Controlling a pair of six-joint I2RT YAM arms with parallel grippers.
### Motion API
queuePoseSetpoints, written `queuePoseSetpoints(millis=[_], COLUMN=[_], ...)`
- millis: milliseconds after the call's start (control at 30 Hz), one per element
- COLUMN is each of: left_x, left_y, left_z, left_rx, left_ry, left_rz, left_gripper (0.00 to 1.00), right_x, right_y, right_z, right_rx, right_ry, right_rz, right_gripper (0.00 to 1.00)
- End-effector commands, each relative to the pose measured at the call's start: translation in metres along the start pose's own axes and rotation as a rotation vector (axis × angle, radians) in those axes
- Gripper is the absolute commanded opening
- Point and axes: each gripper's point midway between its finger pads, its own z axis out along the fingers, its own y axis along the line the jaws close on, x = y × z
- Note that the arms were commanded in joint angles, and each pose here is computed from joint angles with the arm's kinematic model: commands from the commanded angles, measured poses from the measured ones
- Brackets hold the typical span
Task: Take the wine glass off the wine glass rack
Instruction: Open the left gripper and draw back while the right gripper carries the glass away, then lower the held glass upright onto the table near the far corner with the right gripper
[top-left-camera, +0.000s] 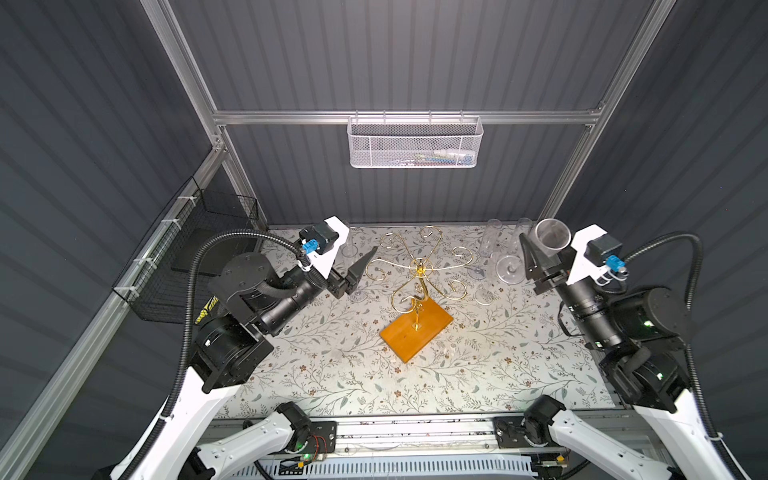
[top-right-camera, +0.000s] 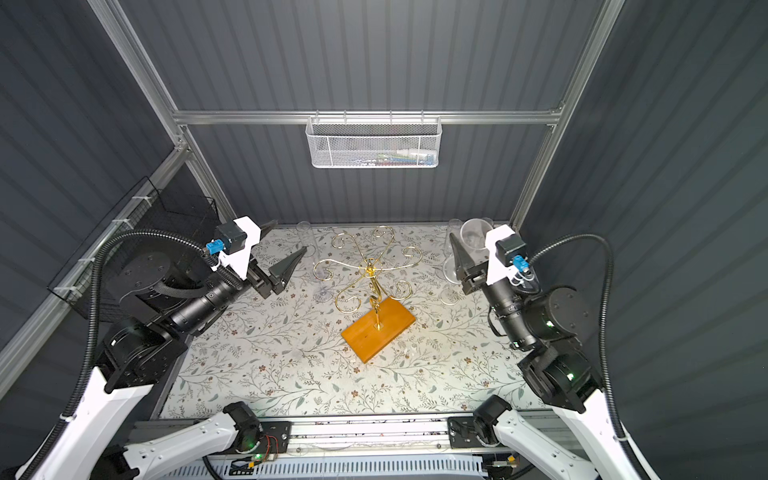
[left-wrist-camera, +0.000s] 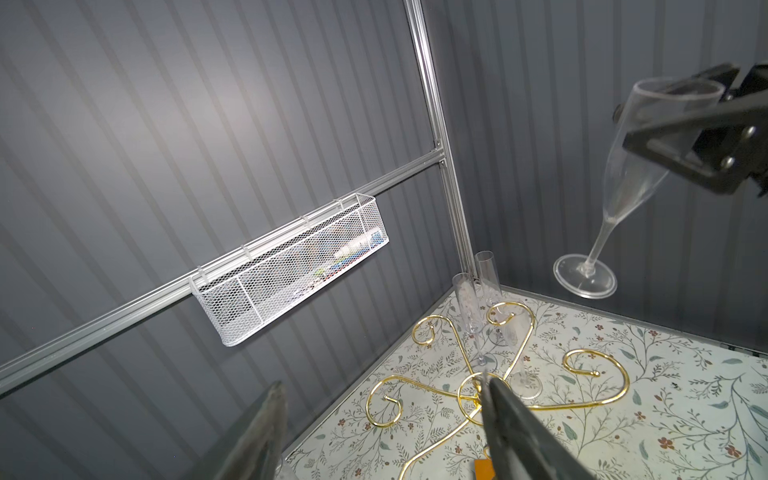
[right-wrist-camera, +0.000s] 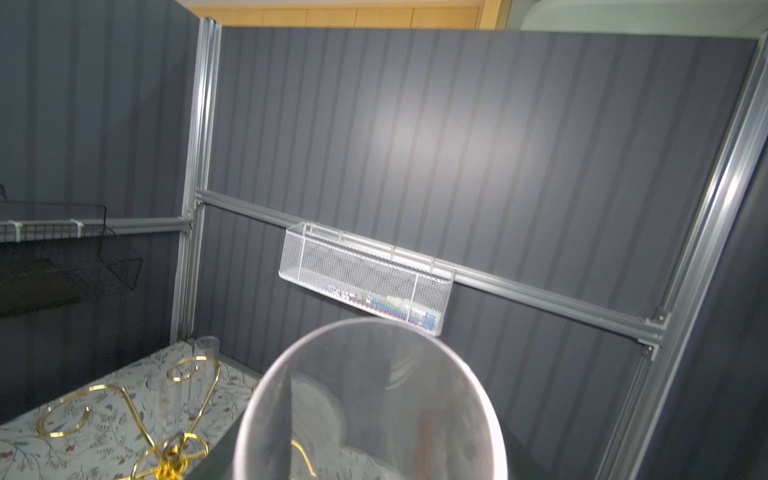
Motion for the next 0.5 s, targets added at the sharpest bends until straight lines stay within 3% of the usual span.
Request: queuePoseSetpoints(millis=[0,467], left_x=[0.000,0.022], left_y=[0.000,-0.007], left_z=[-0.001,0.005], left_rx=[-0.006,-0.001], left_ry=[-0.006,0.009], left_rz=[-0.028,-0.101], left_gripper=[0.75,0.75], right_x=[0.025,0.163], right_y=[-0.007,0.014], right_z=[-0.006,0.007], right_rx=[0.066,0.069], right_ry=[0.026,0.164], right_rz=[0.015,0.118], right_gripper=[0.50,0.49])
